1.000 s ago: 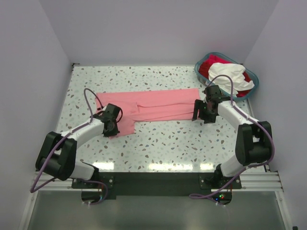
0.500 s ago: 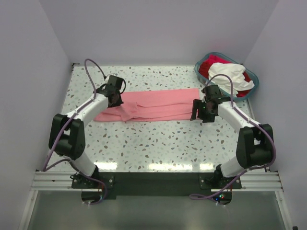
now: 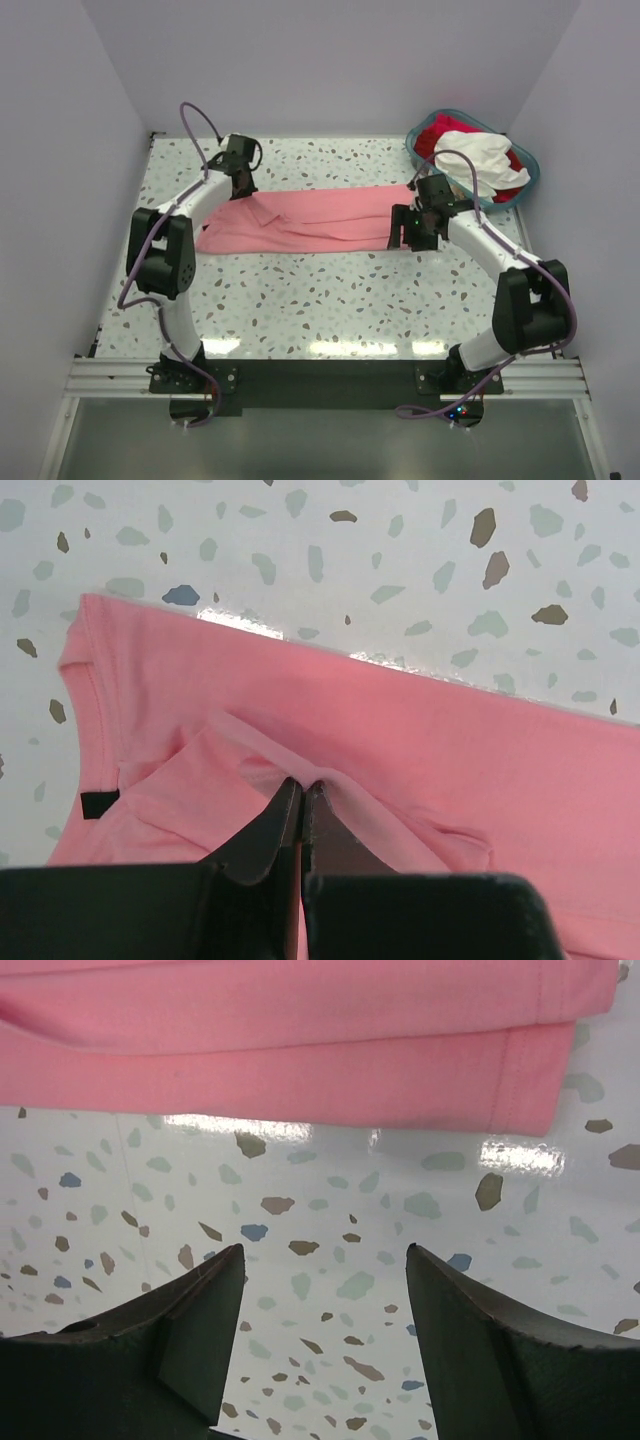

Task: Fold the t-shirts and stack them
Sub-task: Fold the tshirt

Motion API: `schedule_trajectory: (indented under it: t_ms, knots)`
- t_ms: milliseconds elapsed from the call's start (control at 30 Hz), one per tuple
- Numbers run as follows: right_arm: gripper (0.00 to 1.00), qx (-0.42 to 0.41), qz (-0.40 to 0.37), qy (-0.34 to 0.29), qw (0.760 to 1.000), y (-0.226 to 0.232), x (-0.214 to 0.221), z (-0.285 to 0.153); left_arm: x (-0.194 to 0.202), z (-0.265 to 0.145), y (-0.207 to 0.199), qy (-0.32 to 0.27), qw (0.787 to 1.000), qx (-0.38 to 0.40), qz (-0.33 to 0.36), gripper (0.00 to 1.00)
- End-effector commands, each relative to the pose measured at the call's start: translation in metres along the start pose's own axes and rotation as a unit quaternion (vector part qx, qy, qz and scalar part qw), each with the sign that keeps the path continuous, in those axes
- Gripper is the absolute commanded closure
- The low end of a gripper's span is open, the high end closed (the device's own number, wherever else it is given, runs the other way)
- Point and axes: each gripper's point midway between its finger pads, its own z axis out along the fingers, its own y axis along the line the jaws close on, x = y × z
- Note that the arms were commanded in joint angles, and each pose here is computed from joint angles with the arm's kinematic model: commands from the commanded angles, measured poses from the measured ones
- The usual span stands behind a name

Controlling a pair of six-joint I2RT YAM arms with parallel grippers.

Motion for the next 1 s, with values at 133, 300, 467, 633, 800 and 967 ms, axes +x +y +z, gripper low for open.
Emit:
schedule_trajectory:
  t_ms: [133, 300, 467, 633, 800, 967]
  knots:
    - [0.34, -0.039, -0.03, -0.042, 0.998, 0.029, -0.039, 0.0, -0.024, 0.016, 0.008, -0.026, 0.999, -0.011, -0.047, 1.0]
    - [0.44, -0.059, -0.051, -0.038, 0.996, 0.049, -0.048, 0.014, -0.019, 0.026, 0.015, -0.017, 0.998, -0.017, -0.057, 1.0]
    - [0.5, -0.066, -0.065, -0.04, 0.995, 0.064, -0.058, 0.029, -0.018, 0.031, 0.015, -0.016, 0.998, -0.015, -0.062, 1.0]
    - [0.5, -0.042, -0.062, -0.039, 0.996, 0.059, -0.061, 0.045, -0.016, 0.034, 0.013, -0.011, 0.998, -0.01, -0.061, 1.0]
    - [0.48, 0.022, -0.044, -0.057, 0.997, 0.034, -0.069, 0.049, -0.016, 0.032, 0.016, -0.011, 0.998, -0.012, -0.065, 1.0]
    - [0.45, 0.037, -0.016, -0.072, 0.997, 0.017, -0.076, 0.042, -0.026, 0.013, 0.025, -0.023, 0.996, -0.003, -0.081, 0.73]
